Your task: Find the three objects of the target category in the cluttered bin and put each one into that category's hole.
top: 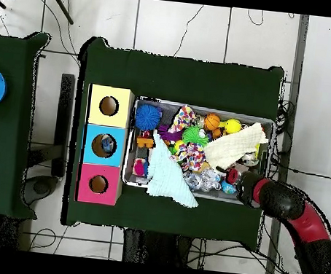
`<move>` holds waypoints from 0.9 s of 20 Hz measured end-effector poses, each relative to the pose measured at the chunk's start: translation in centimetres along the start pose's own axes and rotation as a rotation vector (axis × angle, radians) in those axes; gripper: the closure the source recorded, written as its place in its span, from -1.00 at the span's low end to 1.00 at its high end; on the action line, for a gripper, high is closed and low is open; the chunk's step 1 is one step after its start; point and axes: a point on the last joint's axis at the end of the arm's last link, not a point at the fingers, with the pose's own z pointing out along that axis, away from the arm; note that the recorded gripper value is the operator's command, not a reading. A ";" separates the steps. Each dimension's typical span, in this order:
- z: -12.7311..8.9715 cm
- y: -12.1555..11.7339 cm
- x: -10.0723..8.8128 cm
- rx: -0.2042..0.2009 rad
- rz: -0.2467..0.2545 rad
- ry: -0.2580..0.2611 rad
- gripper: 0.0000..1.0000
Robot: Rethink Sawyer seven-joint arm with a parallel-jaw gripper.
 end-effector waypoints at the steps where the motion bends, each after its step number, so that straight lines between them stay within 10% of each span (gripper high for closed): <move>1: 0.0 0.0 0.0 0.000 0.000 0.001 -1.00; 18: 1.2 1.5 1.0 -0.030 -0.011 0.018 -1.00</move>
